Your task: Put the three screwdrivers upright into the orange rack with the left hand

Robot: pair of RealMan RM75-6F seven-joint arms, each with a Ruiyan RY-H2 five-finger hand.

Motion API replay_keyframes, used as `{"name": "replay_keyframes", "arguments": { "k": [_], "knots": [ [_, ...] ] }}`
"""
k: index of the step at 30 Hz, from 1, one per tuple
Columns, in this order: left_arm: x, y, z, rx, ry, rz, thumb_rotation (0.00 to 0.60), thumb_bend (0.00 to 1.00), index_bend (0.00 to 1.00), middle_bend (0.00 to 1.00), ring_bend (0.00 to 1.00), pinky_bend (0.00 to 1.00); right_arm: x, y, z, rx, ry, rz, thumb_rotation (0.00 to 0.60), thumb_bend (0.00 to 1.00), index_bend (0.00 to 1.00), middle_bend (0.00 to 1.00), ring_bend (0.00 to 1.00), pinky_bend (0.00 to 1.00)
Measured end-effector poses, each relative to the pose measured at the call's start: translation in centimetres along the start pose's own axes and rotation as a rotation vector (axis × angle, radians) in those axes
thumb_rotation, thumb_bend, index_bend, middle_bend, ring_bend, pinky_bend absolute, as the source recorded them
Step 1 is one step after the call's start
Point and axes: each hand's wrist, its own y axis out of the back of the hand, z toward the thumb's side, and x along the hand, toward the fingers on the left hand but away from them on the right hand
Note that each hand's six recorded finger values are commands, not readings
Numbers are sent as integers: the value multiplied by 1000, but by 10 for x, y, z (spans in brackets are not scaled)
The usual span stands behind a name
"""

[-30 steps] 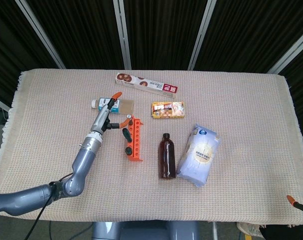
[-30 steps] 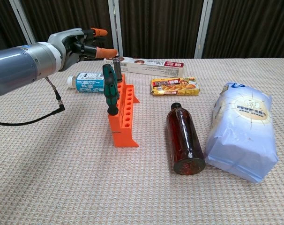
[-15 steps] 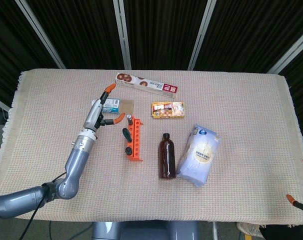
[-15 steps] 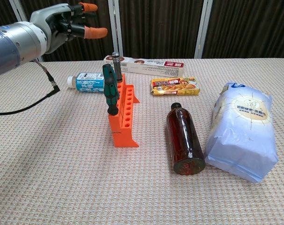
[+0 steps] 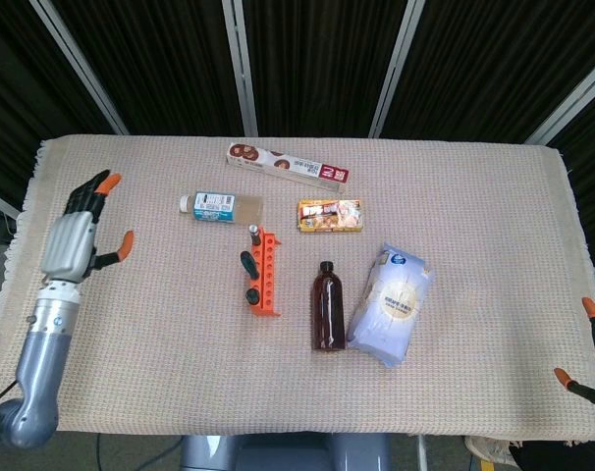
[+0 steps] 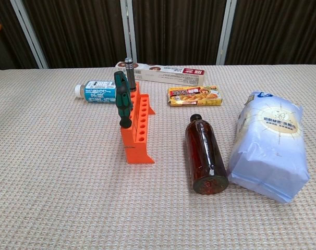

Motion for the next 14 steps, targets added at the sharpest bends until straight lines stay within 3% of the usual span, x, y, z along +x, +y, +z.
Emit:
{"name": "replay_keyframes", "arguments": {
  "k": [6,14],
  "knots": [
    [-65,13,-48,145,91,22,600,428,157,0,0,0,-7,1,14,13,48,-1,600,0,0,0,0,0],
    [-135,18,-82,192,169,21,600,428,172,0,0,0,-11,-2,27,13,83,8,600,0,0,0,0,0]
  ]
}}
